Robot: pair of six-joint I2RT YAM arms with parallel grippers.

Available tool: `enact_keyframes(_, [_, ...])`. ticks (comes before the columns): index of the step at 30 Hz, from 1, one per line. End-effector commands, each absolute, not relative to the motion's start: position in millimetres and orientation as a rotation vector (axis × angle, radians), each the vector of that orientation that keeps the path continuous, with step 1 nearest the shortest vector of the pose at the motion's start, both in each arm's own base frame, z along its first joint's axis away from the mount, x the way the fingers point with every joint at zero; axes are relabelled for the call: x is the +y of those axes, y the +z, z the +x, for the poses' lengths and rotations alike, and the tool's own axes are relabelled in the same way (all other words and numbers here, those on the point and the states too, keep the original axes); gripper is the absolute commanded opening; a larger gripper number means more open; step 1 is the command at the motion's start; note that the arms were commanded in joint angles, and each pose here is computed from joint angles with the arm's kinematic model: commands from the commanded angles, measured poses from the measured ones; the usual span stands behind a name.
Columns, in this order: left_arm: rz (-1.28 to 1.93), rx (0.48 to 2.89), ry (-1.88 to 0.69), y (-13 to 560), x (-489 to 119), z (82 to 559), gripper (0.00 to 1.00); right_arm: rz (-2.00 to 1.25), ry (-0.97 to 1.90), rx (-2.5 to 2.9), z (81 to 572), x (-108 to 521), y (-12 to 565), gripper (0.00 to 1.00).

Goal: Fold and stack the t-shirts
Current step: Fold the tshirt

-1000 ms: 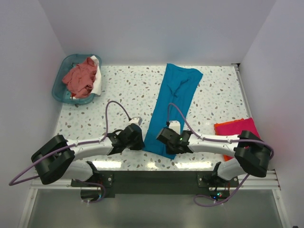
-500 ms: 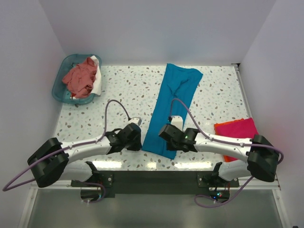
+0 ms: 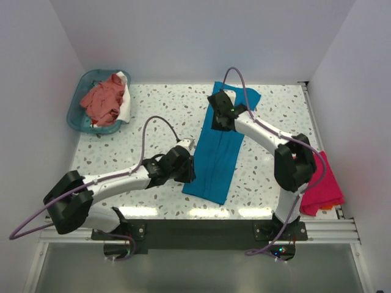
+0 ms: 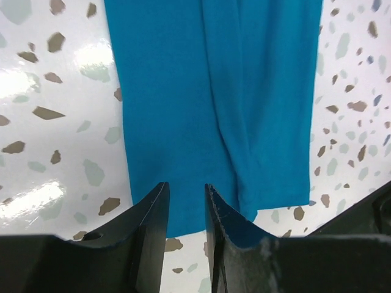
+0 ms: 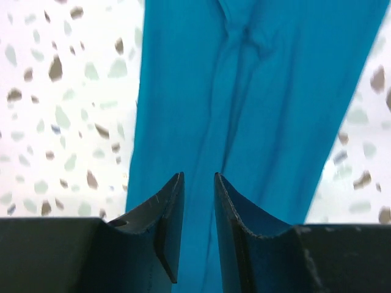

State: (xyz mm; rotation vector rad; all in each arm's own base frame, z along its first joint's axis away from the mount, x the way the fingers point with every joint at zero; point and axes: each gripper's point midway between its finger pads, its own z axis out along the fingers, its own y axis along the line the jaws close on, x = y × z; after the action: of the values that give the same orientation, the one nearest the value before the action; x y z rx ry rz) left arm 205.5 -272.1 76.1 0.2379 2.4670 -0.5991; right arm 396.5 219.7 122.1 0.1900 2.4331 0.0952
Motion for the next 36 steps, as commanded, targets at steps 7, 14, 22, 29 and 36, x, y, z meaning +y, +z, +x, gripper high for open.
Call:
enact_keyframes(7, [0.337,2.512,-0.693,55.1,-316.6,199.8,0.35,0.124,-0.183,2.408,483.9,193.8,97.5,0.31])
enact_keyframes(14, [0.354,2.536,-0.694,45.1,-323.6,197.3,0.35,0.090,-0.315,2.330,517.5,183.2,102.1,0.35])
enact_keyframes(22, [0.394,2.564,-0.698,38.9,-330.5,193.0,0.36,0.018,-0.364,2.325,534.5,186.0,99.3,0.39])
enact_keyframes(29, [0.417,2.560,-0.728,40.1,-341.0,190.8,0.36,-0.028,-0.402,2.358,535.1,184.4,78.6,0.39])
enact_keyframes(36, [0.444,2.568,-0.737,39.2,-347.3,187.1,0.37,-0.034,-0.442,2.356,537.1,177.3,75.0,0.39])
